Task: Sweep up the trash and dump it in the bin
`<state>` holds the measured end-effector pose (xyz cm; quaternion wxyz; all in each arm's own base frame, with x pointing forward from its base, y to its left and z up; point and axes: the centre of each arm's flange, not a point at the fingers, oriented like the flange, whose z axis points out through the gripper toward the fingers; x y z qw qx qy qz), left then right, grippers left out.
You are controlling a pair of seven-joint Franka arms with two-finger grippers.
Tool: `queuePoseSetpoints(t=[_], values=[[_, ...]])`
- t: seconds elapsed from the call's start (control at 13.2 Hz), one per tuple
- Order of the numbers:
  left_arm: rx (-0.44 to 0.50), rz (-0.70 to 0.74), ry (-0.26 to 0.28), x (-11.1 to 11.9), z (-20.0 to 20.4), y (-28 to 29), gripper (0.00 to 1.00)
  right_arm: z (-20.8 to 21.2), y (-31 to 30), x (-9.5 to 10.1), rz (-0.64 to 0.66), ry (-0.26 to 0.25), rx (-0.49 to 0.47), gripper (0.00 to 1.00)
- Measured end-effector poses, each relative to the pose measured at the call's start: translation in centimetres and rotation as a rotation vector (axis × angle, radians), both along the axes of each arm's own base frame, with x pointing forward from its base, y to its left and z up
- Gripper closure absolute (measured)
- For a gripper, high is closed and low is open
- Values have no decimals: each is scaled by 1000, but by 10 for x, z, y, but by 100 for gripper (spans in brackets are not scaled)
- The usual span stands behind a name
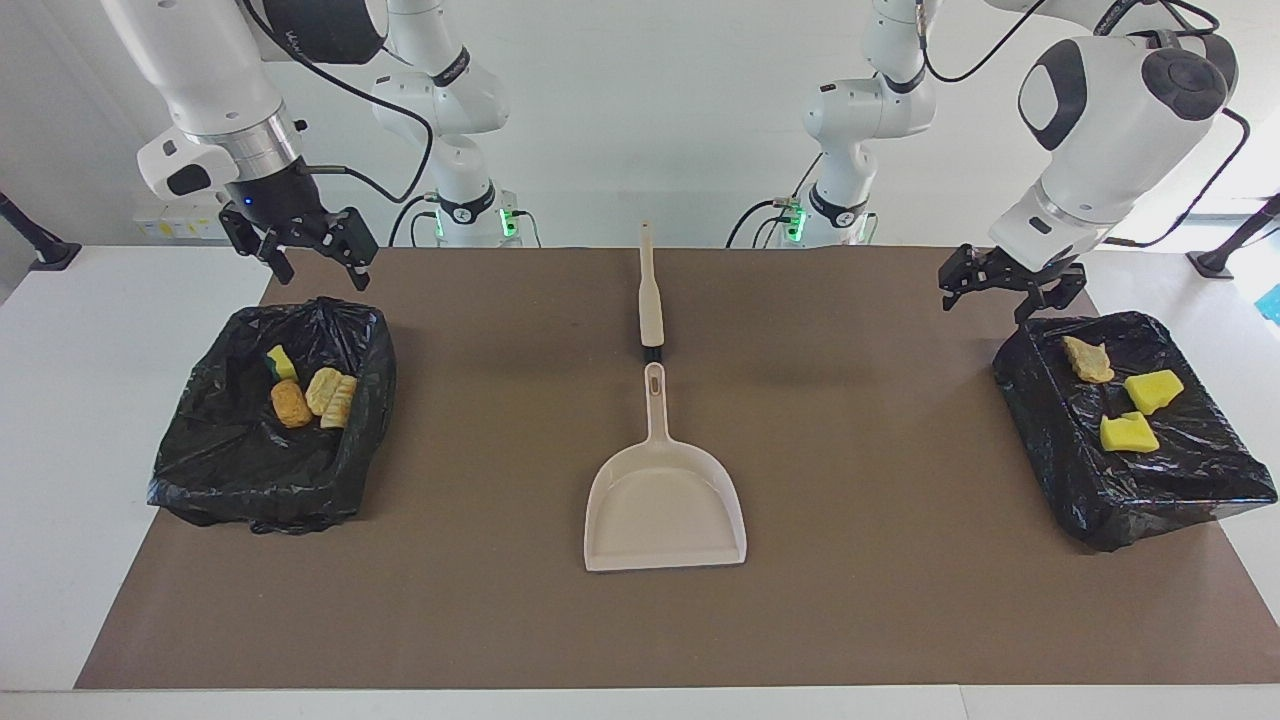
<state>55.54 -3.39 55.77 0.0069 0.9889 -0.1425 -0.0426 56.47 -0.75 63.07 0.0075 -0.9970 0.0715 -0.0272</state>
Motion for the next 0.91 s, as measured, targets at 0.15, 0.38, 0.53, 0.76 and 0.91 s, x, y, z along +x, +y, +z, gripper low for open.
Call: queuePoseSetpoints(t=[0.15, 0.38, 0.53, 0.76, 0.91], values=[[0, 1, -5, -1, 2, 2, 0, 0, 0, 0, 0, 0, 0, 0], [-1, 2, -35, -1, 14, 2, 0, 0, 0, 0, 0, 0, 0, 0], [-2, 6, -66, -1, 26, 4, 0, 0, 0, 0, 0, 0, 0, 0], [-4, 26, -82, 0, 34, 7, 0, 0, 0, 0, 0, 0, 0, 0], [-13, 43, -91, 0, 40, 5, 0, 0, 0, 0, 0, 0, 0, 0]])
